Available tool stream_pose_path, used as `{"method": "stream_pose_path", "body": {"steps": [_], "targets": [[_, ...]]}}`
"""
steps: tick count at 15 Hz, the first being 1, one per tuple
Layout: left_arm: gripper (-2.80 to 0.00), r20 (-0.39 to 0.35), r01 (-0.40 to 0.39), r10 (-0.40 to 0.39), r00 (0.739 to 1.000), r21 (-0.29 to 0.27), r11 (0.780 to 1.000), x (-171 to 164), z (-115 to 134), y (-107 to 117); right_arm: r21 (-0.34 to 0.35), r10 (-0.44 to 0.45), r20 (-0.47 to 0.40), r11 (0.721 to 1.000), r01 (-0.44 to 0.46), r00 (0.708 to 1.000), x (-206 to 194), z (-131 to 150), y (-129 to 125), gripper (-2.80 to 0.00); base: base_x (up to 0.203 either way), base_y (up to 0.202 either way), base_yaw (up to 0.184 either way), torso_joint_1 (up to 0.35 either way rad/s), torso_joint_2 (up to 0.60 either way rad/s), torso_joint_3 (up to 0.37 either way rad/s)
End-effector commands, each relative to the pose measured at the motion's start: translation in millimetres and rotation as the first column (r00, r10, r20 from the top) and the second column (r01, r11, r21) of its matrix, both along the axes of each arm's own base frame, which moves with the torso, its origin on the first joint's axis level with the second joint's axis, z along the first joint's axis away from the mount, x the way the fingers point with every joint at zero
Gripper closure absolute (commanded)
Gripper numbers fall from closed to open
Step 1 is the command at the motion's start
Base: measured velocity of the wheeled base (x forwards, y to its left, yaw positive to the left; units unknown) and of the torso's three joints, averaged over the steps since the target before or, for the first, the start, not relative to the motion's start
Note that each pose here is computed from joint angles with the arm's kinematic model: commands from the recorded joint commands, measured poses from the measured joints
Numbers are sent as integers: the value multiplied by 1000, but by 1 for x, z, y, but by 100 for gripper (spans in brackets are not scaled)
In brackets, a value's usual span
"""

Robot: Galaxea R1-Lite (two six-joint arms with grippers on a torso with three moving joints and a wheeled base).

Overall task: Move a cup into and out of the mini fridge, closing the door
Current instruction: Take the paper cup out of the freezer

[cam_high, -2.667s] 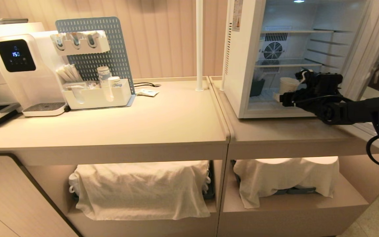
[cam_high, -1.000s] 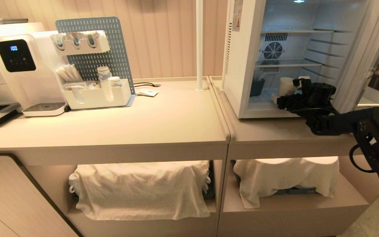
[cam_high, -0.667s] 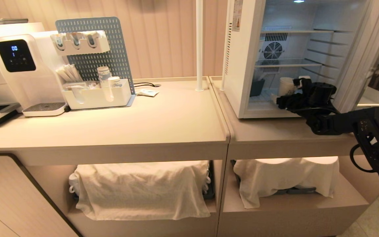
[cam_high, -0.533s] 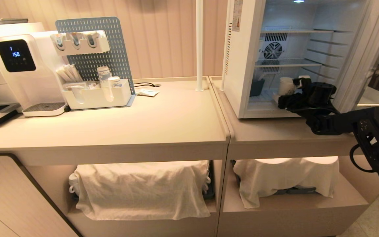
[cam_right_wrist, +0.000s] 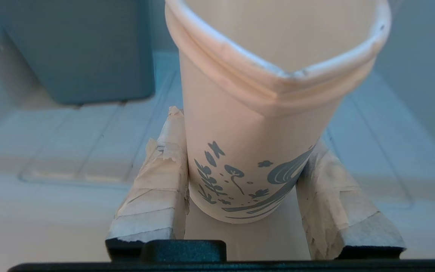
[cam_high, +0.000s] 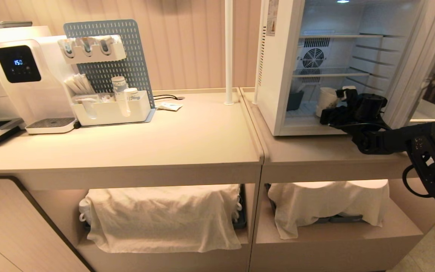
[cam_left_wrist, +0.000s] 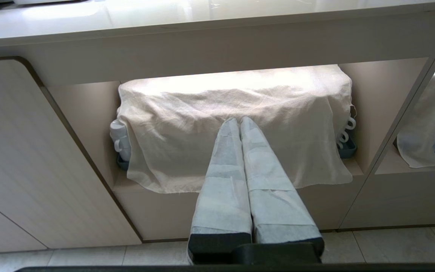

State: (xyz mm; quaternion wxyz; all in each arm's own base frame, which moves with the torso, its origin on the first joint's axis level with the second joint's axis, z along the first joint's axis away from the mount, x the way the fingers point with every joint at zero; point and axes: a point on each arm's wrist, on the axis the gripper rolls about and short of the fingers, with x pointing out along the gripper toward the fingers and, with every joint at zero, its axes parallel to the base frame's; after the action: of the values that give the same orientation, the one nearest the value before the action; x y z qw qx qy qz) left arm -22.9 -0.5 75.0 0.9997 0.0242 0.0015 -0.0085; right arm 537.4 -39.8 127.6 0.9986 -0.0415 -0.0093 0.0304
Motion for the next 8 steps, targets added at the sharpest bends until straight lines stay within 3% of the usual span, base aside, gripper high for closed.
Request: {"method": "stream_pose_path", "body": {"steps": [1, 5, 8], "targets": [[0, -1, 0, 0, 1000, 1, 1000, 0, 0, 0, -3, -2, 24, 1000, 2, 1000, -4, 15, 0, 0, 0, 0, 0, 0, 0, 0], [0, -1, 0, 0, 1000, 1, 1000, 0, 0, 0, -9, -15, 46, 1000, 15, 999, -43, 81, -1, 0, 0, 0, 0, 0, 0, 0], [0, -1, 0, 0, 1000, 1, 1000, 0, 0, 0, -26, -24, -72, 999, 22, 997, -116, 144, 1, 0, 0, 0, 0, 0, 0, 0]]}}
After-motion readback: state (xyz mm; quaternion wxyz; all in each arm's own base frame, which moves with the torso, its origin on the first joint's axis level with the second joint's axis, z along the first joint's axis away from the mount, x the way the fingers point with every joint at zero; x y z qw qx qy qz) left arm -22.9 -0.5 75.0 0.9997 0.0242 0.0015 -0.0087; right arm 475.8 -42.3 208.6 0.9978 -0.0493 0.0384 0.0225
